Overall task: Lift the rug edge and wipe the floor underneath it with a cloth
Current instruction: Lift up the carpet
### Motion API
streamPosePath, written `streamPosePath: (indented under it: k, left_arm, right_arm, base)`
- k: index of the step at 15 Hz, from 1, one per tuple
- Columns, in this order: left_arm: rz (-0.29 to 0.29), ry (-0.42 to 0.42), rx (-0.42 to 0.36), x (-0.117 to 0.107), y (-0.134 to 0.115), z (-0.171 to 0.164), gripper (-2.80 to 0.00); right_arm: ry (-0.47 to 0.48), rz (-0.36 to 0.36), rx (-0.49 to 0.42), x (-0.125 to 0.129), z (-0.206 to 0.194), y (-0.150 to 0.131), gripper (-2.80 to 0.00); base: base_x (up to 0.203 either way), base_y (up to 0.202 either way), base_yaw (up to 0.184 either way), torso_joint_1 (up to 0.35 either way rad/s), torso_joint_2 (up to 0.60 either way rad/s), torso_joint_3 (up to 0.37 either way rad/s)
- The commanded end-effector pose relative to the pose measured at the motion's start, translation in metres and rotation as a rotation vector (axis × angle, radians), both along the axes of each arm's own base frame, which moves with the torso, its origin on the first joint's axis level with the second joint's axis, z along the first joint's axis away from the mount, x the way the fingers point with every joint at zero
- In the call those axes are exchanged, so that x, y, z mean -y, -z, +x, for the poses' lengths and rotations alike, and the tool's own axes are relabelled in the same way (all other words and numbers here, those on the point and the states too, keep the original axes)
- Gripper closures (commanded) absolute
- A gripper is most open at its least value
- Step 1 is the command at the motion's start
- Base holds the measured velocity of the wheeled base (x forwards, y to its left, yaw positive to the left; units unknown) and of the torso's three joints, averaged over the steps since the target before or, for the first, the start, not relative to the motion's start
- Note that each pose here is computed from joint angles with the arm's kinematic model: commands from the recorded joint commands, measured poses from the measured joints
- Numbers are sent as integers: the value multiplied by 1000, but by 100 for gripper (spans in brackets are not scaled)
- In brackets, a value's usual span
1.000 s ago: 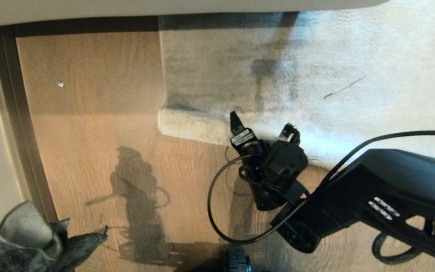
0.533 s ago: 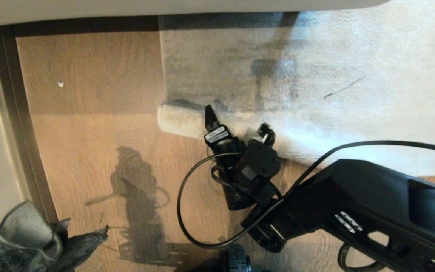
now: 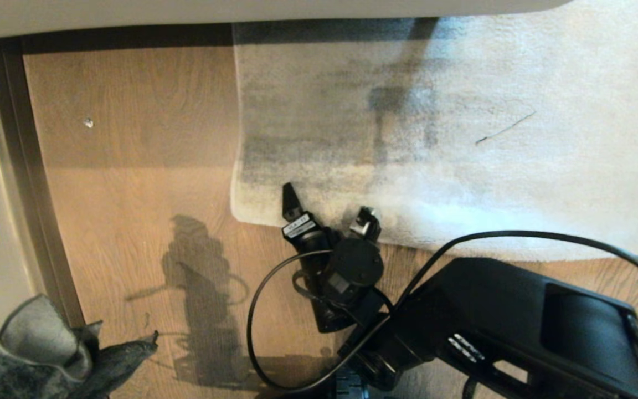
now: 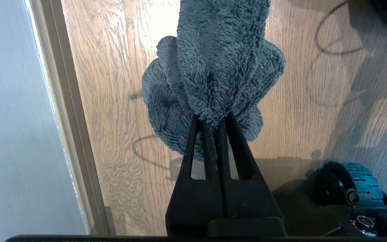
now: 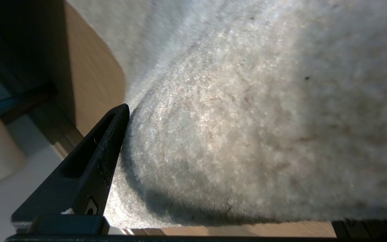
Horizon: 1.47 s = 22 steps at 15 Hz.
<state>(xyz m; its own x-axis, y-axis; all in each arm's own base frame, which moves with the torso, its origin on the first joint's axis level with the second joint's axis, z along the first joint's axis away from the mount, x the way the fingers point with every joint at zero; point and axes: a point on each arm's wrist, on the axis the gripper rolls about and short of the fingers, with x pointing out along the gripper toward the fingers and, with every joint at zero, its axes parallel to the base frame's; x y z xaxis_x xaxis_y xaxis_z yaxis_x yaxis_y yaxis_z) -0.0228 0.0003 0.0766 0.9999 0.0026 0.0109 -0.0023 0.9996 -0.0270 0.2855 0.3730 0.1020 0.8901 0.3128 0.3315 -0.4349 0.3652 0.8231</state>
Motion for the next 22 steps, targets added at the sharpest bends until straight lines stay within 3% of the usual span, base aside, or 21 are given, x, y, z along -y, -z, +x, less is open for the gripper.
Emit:
streamPosePath:
  k: [1, 7, 11, 15, 22]
  left_arm:
    - [-1, -1, 0, 0, 0, 0, 0]
    - [-1, -1, 0, 0, 0, 0, 0]
    - [-1, -1, 1, 0, 0, 0, 0]
    - [-1, -1, 0, 0, 0, 0, 0]
    - [-1, -1, 0, 0, 0, 0, 0]
  right_arm:
    - [1, 21, 9, -4, 2, 12, -280]
    - [-9, 54, 33, -14, 5, 12, -280]
    - [41, 72, 55, 1, 25, 2, -280]
    - [115, 95, 96, 31, 51, -25, -280]
    - [194, 40, 77, 65, 78, -84, -280]
  base:
    - [0, 0, 0, 0, 0, 0]
    - [0, 0, 0, 0, 0, 0]
    - [0, 0, 0, 0, 0, 0]
    - [0, 0, 0, 0, 0, 0]
    - [0, 0, 0, 0, 0, 0]
